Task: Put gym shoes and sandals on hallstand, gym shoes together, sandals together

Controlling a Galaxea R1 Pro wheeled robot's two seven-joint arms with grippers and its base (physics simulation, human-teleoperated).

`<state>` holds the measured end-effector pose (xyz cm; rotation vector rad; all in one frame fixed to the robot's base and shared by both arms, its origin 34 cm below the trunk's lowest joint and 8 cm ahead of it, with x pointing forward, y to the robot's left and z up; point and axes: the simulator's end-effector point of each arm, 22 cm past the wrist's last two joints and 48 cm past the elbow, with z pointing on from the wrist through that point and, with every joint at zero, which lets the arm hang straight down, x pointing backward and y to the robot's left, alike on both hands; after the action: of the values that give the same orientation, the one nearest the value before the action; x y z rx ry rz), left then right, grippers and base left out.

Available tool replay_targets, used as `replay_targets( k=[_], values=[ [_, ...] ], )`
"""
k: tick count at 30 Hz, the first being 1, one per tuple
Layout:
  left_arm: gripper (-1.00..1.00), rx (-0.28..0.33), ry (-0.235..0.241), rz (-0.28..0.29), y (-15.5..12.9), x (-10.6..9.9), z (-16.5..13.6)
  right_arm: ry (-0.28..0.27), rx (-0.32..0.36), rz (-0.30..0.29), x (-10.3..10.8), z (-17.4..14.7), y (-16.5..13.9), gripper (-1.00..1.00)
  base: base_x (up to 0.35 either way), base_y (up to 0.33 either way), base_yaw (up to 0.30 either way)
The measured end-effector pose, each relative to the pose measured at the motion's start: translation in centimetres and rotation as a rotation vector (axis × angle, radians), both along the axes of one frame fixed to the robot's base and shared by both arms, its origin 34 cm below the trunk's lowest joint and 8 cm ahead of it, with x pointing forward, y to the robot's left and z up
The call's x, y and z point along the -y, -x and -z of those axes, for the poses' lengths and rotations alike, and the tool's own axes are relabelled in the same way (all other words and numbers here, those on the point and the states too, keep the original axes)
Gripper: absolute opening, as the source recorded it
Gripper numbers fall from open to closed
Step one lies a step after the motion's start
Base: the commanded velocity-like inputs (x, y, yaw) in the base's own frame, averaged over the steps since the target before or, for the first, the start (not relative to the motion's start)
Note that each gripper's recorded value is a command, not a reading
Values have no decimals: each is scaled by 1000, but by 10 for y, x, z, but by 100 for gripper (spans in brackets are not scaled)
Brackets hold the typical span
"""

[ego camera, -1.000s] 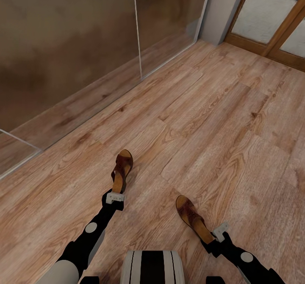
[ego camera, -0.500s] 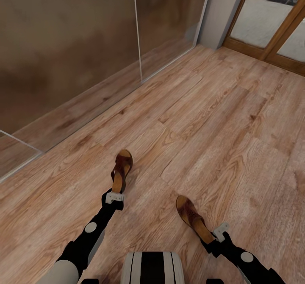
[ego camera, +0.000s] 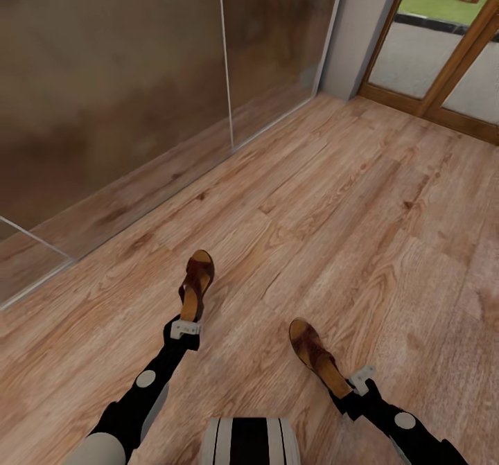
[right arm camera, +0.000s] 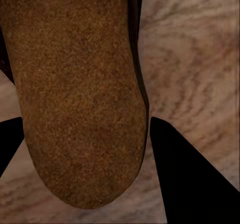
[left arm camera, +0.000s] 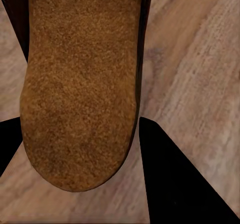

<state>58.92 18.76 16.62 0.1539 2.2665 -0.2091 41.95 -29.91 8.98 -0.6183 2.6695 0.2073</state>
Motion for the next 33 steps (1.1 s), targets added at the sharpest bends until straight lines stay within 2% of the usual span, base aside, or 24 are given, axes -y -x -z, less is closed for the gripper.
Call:
replay_targets(
  k=[1,2,3,5,11,15,19,23,28,33],
  values=[
    [-100,-2,-2,-1,2,-1,0,2,6,10,2,-2,-3,-100,0,0,-149],
    [-100,-43,-46,-17,30,-32,11,4,69,85,20,-11,-21,-100,0,0,-153],
    [-100,-122,-59,-16,83,-40,28,25,106,197,47,-18,-34,-100,0,0,-160],
    [-100,-150,-83,-48,108,-65,30,24,143,228,53,-25,-43,-100,0,0,-164],
    [-100,-172,-101,-100,143,-89,25,24,181,246,56,-39,-52,-100,0,0,-164],
    [-100,-117,-103,-113,145,-93,12,34,212,260,59,-48,-59,-100,0,0,-161],
    [-100,-93,-107,-125,156,-97,4,34,263,259,59,-58,-61,-100,0,0,-161],
    [-100,-93,-133,-188,179,-115,-1,20,303,247,55,-64,-42,-100,0,0,-160],
    [-100,-45,-155,-221,193,-130,-14,7,310,249,54,-66,-15,-100,0,0,-160],
    [-100,-23,-163,-250,201,-139,-24,6,317,318,63,-70,2,-100,0,0,-160]
  ],
)
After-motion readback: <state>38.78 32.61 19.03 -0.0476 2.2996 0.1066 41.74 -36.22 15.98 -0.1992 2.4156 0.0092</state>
